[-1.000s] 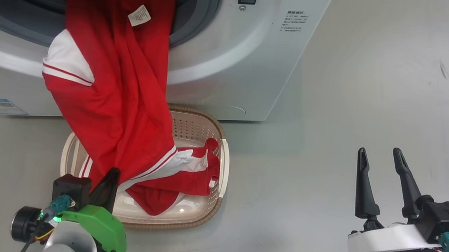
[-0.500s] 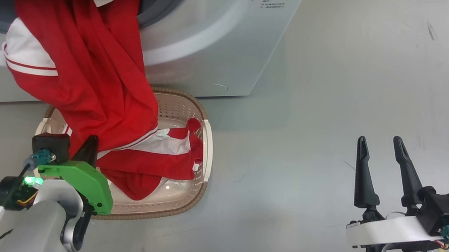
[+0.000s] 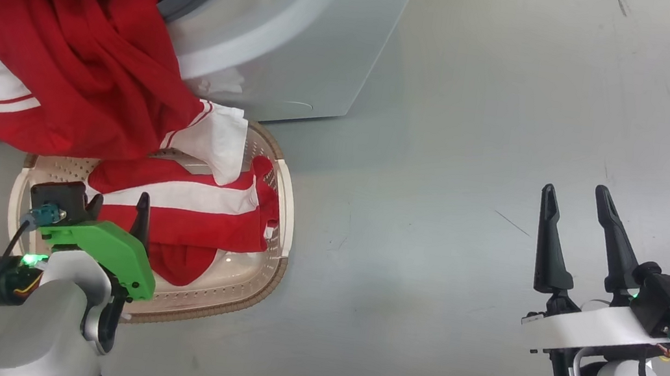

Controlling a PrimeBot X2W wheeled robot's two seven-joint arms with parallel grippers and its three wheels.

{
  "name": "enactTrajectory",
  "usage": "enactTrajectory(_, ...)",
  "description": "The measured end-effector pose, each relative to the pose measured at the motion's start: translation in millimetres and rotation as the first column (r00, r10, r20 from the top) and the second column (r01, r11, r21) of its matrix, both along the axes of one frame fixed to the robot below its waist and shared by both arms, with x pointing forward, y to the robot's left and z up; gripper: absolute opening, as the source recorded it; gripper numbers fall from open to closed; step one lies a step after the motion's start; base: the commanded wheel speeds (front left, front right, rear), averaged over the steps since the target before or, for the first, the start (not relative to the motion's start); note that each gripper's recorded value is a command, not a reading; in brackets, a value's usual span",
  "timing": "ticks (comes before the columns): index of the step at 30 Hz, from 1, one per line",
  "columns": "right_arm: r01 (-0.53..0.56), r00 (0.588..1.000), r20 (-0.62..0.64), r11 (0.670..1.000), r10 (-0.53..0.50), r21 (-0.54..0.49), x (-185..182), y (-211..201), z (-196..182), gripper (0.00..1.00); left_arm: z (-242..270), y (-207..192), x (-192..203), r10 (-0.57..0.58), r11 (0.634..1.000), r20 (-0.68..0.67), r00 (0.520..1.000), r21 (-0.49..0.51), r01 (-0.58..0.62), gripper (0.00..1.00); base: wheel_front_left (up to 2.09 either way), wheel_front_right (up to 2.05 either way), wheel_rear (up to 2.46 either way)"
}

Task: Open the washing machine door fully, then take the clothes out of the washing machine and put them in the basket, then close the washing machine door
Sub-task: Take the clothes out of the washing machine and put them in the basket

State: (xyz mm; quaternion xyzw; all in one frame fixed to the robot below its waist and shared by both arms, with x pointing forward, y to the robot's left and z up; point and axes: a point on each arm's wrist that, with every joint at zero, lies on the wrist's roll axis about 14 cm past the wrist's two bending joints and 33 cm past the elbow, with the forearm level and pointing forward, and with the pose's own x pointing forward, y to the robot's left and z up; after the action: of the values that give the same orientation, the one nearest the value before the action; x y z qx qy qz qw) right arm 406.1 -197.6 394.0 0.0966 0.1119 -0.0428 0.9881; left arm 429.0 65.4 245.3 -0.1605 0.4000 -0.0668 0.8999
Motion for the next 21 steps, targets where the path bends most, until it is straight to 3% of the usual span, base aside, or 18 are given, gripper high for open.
enactTrajectory(10, 0.017, 1.000, 0.002, 1.000, -0.017, -0.004, 0.0, -5.4, 1.1, 1.00, -1.5, 4.4, 3.7, 0.017, 1.000, 0.028, 0.999, 0.010, -0.018, 1.00, 0.00, 0.00, 0.00)
enactTrajectory(21, 0.000, 0.999, 0.036, 1.000, 0.000, -0.002, 3.7, -0.7, 12.3, 1.00, 35.3, 12.1, 18.7, 0.039, 0.999, 0.191, 0.981, -0.013, -0.037, 1.00, 0.00, 0.00, 0.00)
